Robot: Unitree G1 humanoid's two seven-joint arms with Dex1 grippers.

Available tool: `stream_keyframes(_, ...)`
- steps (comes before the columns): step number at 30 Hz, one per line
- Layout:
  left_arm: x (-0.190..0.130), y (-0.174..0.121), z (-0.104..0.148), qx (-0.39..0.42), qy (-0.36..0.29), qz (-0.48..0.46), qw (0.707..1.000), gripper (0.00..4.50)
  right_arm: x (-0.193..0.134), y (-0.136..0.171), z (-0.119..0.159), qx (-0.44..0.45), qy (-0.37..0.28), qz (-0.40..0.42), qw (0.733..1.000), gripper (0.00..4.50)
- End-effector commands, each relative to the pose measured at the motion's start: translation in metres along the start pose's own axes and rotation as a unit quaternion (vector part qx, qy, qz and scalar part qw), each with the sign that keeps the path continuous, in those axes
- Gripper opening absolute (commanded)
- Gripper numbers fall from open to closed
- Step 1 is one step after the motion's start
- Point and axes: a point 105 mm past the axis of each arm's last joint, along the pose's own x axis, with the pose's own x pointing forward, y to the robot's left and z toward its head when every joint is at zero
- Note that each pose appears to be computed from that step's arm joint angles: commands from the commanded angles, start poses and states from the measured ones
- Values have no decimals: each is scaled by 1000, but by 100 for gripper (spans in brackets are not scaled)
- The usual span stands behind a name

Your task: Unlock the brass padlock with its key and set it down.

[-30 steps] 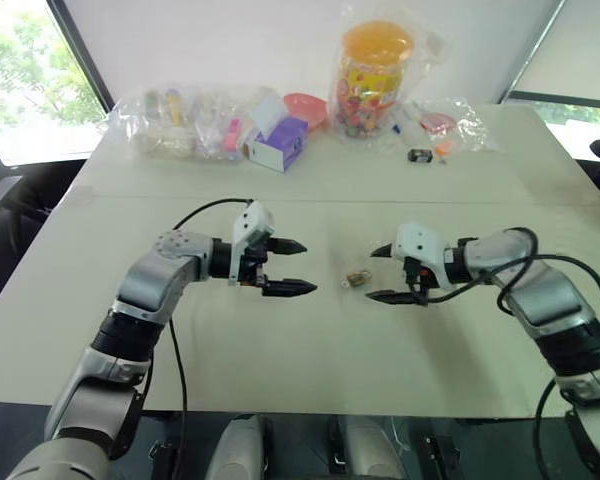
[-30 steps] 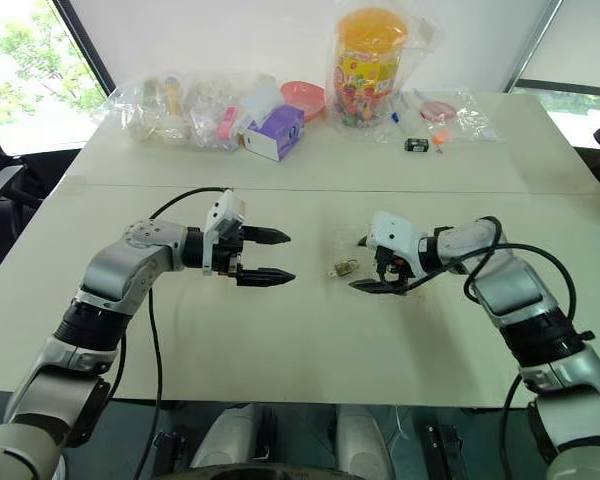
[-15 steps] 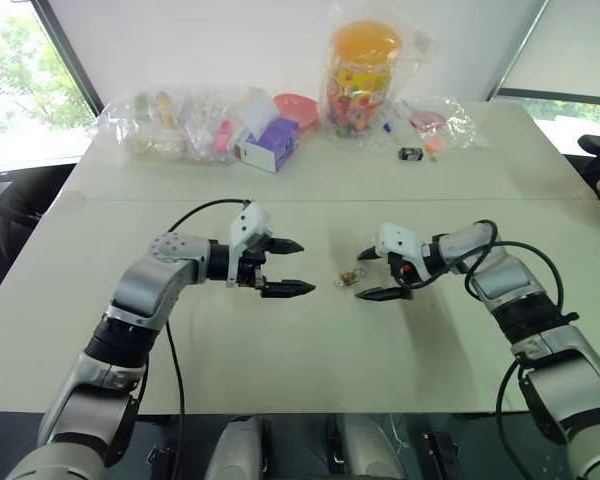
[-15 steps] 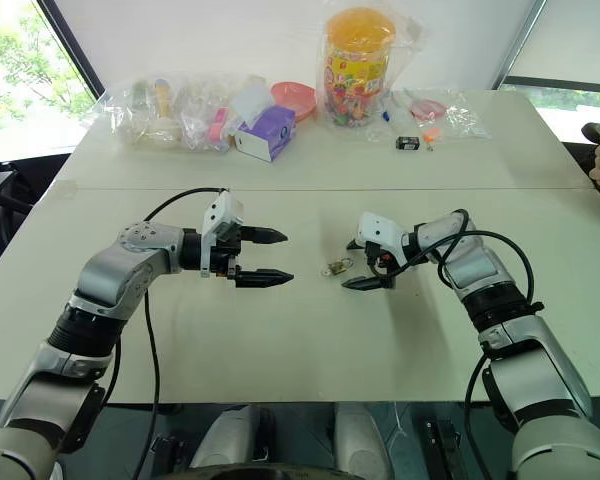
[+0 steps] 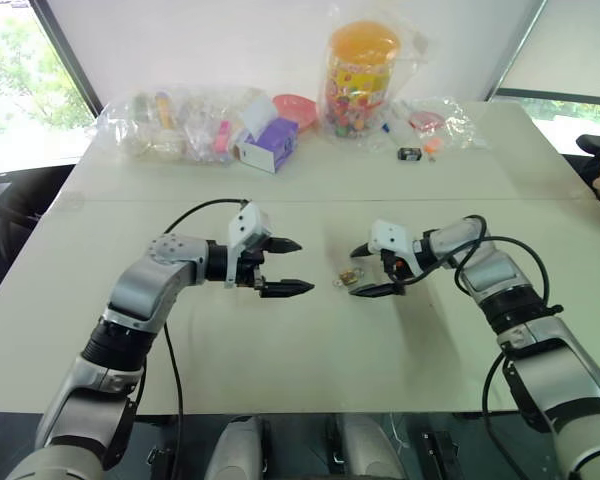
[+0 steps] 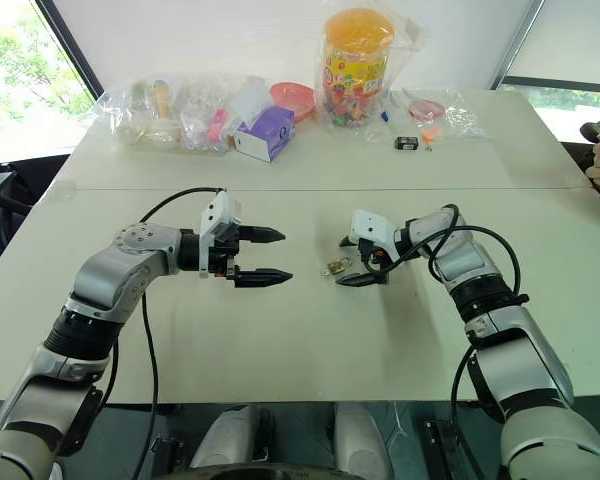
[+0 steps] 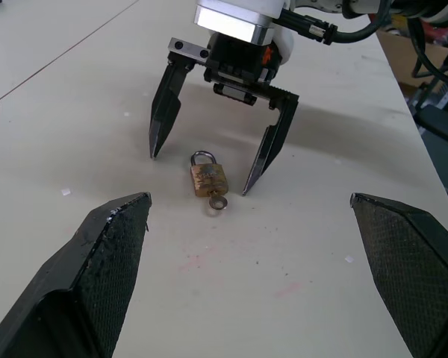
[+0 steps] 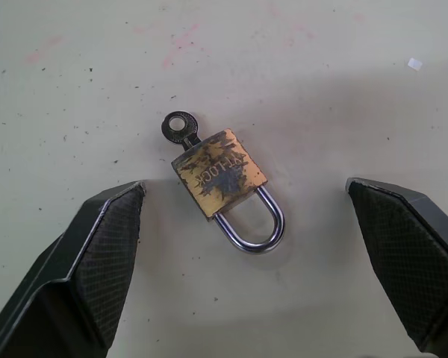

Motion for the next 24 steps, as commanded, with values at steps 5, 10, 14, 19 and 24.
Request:
stream_keyframes(5,-2,-1,11,18,-18,7,1000,450,14,12,-10,-1,19,24,1000,101)
stream_keyframes(10,-1,0,10,7,-22,6,1000,450,16,23,-11,-18,25,29,999,66)
stream_keyframes(14,-2,3,10,-12,-30,5,999,450,2,18,-2,-99,30,-44,994,66)
stream_keyframes(19,10,8,19,-39,-57,-13,998,450,-36,7,41,-310,18,-235,921,66)
stream_keyframes(24,20,17,35,-51,-84,-30,995,450,-54,29,69,-384,2,-301,873,66)
